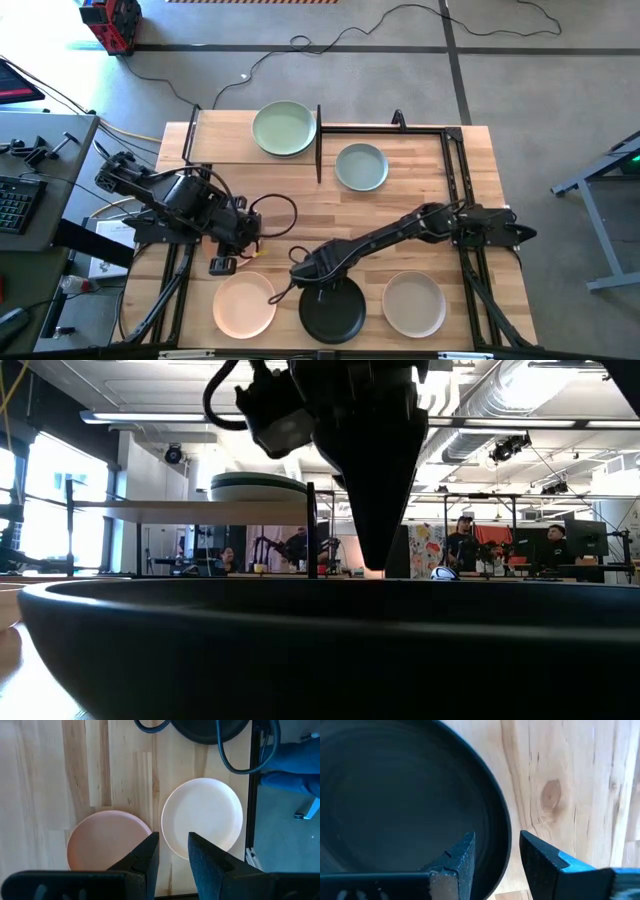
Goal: Place and stack plates onto a shelf
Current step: Stack the black plate on top of the green plate on the shelf
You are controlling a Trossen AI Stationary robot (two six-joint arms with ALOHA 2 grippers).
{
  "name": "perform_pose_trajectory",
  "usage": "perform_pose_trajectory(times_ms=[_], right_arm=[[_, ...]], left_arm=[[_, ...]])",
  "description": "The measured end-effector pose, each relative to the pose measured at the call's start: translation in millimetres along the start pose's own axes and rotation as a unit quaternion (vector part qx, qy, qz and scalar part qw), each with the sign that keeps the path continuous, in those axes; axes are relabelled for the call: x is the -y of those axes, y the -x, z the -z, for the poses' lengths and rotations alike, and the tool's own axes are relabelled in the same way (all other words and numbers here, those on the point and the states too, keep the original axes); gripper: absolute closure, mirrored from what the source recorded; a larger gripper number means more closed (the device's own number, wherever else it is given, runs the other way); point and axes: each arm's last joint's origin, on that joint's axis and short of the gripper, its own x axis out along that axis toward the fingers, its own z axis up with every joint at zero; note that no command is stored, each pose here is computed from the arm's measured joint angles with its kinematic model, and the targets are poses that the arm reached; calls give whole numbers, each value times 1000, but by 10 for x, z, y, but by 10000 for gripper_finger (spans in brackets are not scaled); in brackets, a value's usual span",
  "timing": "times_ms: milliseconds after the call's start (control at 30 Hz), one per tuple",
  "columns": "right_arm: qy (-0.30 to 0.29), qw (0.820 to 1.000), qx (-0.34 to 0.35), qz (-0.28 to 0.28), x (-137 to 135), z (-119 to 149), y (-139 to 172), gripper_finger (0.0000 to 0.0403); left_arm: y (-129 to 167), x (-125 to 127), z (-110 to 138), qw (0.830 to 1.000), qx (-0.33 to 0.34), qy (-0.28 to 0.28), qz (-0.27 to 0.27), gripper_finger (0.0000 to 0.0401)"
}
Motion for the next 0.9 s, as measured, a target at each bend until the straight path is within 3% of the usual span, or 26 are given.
perform_pose_trajectory(times_ms=[333, 900], right_arm=[[5, 1000, 11, 28, 47, -32, -31, 269], [24, 1000, 8, 5, 76, -144, -218, 269]], left_arm=[[0, 2, 1, 1000, 0, -1, 0, 311], [-2, -2, 10, 1000, -6, -1, -2, 311]])
